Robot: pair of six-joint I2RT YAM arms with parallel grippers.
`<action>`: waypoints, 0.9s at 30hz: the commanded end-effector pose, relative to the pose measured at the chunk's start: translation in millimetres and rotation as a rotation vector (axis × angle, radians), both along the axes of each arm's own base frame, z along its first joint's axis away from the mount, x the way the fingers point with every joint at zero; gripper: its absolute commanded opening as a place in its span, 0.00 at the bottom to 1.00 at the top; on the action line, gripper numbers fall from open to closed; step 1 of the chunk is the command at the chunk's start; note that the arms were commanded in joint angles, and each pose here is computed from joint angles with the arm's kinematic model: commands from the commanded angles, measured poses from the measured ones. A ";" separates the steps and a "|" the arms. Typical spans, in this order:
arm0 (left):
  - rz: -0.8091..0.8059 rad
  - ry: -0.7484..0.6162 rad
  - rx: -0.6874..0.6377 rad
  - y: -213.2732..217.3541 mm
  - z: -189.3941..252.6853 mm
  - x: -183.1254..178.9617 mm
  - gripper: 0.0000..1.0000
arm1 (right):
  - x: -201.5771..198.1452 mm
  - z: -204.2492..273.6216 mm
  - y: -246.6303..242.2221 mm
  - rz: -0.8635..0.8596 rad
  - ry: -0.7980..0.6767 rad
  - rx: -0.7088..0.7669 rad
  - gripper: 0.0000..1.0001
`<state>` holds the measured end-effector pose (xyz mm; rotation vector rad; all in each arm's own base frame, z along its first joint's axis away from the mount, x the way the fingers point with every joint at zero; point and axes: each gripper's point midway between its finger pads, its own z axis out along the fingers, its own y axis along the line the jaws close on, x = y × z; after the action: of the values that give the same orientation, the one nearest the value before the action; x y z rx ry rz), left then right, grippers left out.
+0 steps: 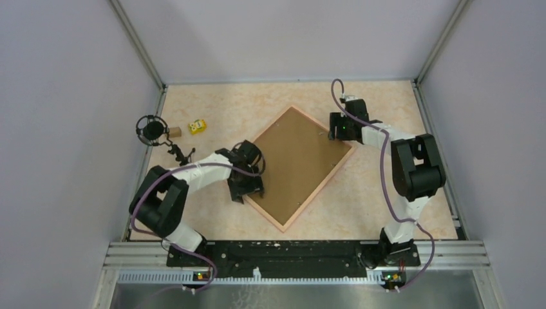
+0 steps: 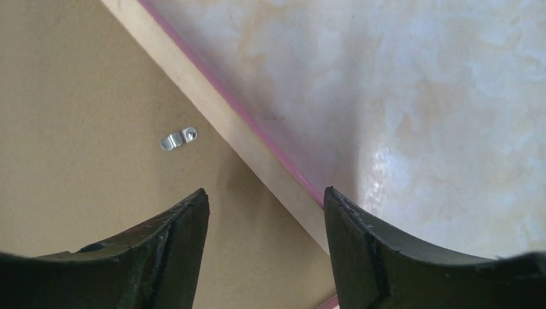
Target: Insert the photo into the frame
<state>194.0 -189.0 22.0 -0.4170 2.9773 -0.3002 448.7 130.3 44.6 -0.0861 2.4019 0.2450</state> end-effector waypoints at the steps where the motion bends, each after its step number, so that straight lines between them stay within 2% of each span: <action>1: -0.109 -0.254 0.018 5.1 20.2 96.3 0.72 | -63.0 -8.5 33.9 0.105 0.174 0.155 0.60; 5: -0.194 -0.231 0.083 15.8 22.2 119.9 0.65 | -76.8 -1.1 24.6 0.101 0.200 0.116 0.60; 10: -0.223 -0.245 0.111 25.6 19.9 124.1 0.59 | -61.9 17.0 8.0 -0.023 0.098 0.078 0.73; 14: -0.213 -0.259 0.117 37.5 17.2 123.5 0.38 | -48.0 22.3 -3.2 -0.131 0.043 0.064 0.78; 17: -0.217 -0.254 0.116 42.4 12.1 122.4 0.26 | -35.2 21.4 -17.8 -0.248 0.011 0.028 0.82; 20: -0.219 -0.241 0.108 43.2 6.6 120.0 0.16 | -25.5 11.8 -27.2 -0.346 0.044 -0.010 0.83; 27: -0.201 -0.241 0.103 48.4 2.2 119.4 0.05 | -21.3 -15.3 -25.2 -0.429 0.118 0.006 0.74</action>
<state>306.7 -135.6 29.0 -0.1381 2.8239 -0.1421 421.7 98.1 32.1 0.3429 2.4730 0.0435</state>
